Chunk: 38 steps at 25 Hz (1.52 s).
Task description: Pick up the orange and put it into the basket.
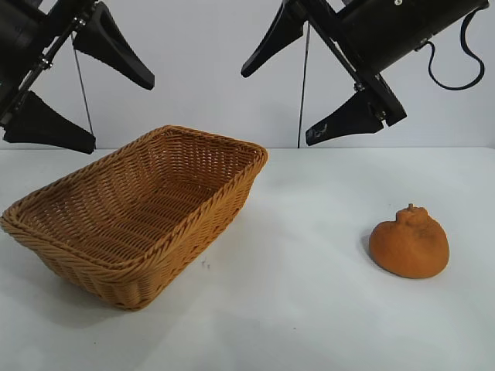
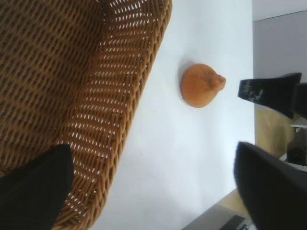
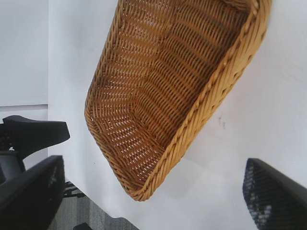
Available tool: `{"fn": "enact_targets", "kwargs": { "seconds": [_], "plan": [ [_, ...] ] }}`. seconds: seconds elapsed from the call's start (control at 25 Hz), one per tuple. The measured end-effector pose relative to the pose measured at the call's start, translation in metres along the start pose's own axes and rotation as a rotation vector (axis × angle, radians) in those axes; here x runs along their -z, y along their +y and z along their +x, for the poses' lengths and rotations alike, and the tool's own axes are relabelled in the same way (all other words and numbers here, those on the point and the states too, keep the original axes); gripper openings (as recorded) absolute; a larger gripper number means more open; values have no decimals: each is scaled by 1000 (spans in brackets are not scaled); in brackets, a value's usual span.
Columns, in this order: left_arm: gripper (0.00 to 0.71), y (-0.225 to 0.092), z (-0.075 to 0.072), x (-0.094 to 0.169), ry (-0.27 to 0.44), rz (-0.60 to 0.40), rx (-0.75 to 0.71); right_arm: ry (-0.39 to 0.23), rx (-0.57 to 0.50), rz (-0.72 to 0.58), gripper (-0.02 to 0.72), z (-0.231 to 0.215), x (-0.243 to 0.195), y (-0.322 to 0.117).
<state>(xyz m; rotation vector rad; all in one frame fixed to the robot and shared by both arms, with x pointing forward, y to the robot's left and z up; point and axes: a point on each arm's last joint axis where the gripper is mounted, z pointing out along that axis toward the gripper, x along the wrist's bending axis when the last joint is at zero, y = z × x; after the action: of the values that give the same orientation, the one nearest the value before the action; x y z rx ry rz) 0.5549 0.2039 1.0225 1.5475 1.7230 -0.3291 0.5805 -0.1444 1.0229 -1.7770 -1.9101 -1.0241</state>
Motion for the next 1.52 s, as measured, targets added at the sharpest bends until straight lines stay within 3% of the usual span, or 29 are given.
{"fn": "enact_targets", "kwargs": {
  "seconds": [1.52],
  "plan": [
    [645,1,1,0,6,-14,-1,0,-1,-3,694,0,0,0]
  ]
}}
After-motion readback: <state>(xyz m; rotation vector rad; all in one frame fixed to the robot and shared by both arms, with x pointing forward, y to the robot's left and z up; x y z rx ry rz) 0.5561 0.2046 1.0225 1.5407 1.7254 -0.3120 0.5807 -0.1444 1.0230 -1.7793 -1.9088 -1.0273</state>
